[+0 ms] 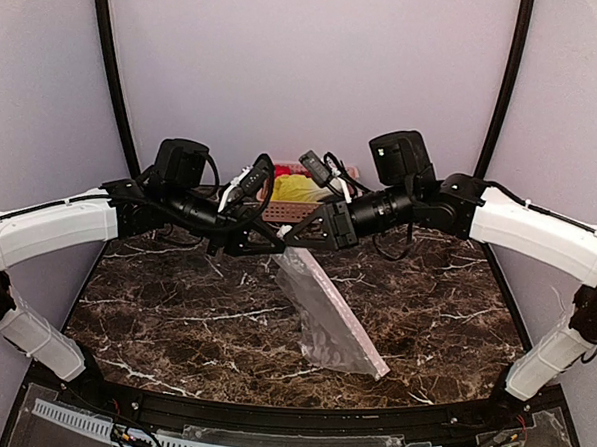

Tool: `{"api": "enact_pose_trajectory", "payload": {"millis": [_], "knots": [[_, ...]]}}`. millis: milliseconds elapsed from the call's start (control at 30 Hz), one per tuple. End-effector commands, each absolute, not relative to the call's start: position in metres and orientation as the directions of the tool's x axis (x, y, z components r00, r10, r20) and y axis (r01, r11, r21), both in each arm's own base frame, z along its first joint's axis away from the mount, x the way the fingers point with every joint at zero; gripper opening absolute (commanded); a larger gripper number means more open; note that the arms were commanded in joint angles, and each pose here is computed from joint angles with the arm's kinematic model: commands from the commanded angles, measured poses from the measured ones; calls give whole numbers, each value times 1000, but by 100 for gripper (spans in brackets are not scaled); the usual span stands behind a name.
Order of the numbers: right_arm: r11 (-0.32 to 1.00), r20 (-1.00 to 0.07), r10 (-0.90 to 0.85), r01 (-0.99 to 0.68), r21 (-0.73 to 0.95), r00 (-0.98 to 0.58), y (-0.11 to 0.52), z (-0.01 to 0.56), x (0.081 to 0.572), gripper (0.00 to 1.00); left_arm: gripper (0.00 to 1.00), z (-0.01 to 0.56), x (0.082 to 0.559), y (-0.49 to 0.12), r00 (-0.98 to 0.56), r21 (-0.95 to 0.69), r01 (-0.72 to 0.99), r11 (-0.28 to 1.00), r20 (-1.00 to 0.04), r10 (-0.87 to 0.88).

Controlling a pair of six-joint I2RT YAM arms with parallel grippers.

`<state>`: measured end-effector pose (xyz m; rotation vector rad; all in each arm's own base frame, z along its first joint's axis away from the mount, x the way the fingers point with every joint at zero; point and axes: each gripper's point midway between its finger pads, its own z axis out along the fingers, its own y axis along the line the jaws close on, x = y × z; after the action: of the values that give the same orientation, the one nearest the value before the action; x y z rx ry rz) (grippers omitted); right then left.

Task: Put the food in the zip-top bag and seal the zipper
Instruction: Pass from the left arm to the right, then hold the zipper food storage bag at the center of the board.

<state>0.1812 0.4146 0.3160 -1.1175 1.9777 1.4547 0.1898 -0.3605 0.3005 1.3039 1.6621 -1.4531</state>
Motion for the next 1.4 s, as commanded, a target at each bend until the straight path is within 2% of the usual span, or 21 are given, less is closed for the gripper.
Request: {"api": "enact_pose_trajectory", "payload": {"millis": [0, 267, 433, 633, 700, 733, 800, 933, 1067, 1133, 1233, 1333, 1367], "knots": [[106, -768, -325, -828, 550, -552, 423, 327, 184, 27, 1, 312, 184, -359, -341, -377, 923, -78, -895, 289], [110, -783, -313, -839, 533, -538, 422, 333, 186, 25, 1, 312, 183, -359, -344, -381, 921, -83, -893, 290], [109, -785, -313, -842, 529, -534, 423, 333, 186, 20, 1, 313, 183, -359, -343, -380, 921, -83, -894, 290], [105, -785, -315, -841, 530, -534, 423, 333, 186, 1, 1, 312, 184, -359, -344, -381, 921, -80, -893, 290], [105, -785, -316, -841, 530, -534, 423, 333, 186, 0, 9, 312, 185, -360, -348, -384, 920, -77, -892, 288], [102, -785, -317, -842, 530, -533, 424, 332, 185, 0, 23, 313, 185, -360, -351, -386, 920, -75, -892, 284], [96, -783, -320, -841, 533, -533, 424, 332, 184, 0, 43, 313, 186, -361, -360, -395, 916, -77, -890, 278], [79, -785, -325, -842, 533, -528, 425, 333, 181, 0, 51, 313, 187, -363, -376, -410, 908, -83, -887, 266], [67, -786, -329, -844, 533, -523, 426, 333, 178, 0, 52, 312, 188, -365, -388, -421, 903, -86, -885, 259], [64, -787, -329, -844, 532, -521, 426, 334, 178, 0, 44, 311, 188, -366, -393, -427, 900, -86, -882, 260], [64, -788, -328, -845, 531, -521, 427, 334, 178, 0, 29, 310, 189, -367, -400, -434, 896, -89, -879, 261], [70, -791, -324, -846, 528, -520, 426, 335, 179, 0, 26, 308, 189, -367, -405, -441, 893, -91, -875, 264], [73, -792, -321, -848, 525, -519, 426, 335, 179, 0, 29, 307, 189, -367, -407, -443, 892, -91, -874, 266]]}}
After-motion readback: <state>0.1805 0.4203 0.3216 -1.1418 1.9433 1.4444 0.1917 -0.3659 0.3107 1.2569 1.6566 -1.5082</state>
